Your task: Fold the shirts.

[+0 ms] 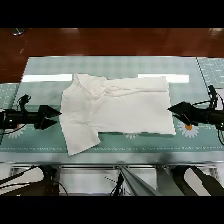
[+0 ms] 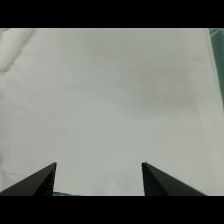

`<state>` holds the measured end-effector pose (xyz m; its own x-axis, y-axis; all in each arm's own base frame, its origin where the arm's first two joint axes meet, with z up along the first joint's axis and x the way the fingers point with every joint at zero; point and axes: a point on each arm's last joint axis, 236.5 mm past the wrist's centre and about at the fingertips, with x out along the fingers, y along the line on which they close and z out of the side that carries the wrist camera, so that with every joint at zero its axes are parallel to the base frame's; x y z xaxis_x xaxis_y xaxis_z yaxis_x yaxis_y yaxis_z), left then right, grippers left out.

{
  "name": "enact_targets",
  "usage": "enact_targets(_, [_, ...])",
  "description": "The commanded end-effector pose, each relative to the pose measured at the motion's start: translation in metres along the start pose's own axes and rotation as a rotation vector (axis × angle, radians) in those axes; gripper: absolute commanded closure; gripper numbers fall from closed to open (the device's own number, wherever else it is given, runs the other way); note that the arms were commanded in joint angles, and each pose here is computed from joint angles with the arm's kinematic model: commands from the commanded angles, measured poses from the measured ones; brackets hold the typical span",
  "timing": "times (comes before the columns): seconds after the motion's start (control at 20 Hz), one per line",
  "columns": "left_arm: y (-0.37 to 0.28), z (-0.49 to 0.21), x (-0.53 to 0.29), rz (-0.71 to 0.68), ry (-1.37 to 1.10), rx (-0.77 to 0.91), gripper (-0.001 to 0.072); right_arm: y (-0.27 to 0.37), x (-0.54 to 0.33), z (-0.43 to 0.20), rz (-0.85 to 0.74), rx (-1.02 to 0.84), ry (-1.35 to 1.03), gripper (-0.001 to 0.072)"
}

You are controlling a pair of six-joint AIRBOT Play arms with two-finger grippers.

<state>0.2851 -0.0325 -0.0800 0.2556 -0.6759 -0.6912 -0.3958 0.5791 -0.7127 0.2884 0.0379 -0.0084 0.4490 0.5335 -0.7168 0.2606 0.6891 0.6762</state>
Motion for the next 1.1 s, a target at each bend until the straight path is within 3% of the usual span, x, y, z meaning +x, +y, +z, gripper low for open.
enact_targets(0.0, [0.0,-0.004,0.018,0.027,0.031,0.039,0.0002,0.02,-0.001,0.005,0.087,0.034,-0.025,0.0093])
enact_targets(0.25, [-0.01,-0.027,0.04,0.029,0.134,0.099,0.0012,0.023,-0.025,0.049,0.089,0.003,-0.175,0.0093])
enact_targets(0.3, [-0.01,-0.029,0.042,0.03,0.144,0.101,0.0112,0.021,-0.043,0.066,0.078,-0.006,-0.227,0.0093])
enact_targets(0.35, [-0.009,-0.029,0.043,0.031,0.148,0.099,0.037,0.015,-0.058,0.077,0.057,-0.017,-0.262,0.0093])
enact_targets(0.4, [-0.009,-0.029,0.043,0.031,0.147,0.102,0.0697,0.004,-0.069,0.08,0.028,-0.015,-0.268,0.0093])
enact_targets(0.55, [-0.011,-0.025,0.041,0.028,0.137,0.136,0.0686,-0.054,-0.06,0.027,-0.148,0.02,-0.074,0.0093])
enact_targets(0.65, [-0.013,-0.021,0.04,0.028,0.13,0.143,0.0686,-0.087,-0.042,-0.025,-0.227,0.187,0.071,0.0093])
enact_targets(0.8, [-0.015,-0.023,0.04,0.024,0.139,0.143,0.0686,-0.093,-0.021,-0.072,-0.199,0.255,0.194,0.0093])
enact_targets(1.05, [-0.015,-0.023,0.04,0.024,0.139,0.143,0.0686,-0.104,-0.008,-0.081,-0.258,0.25,0.198,0.0093])
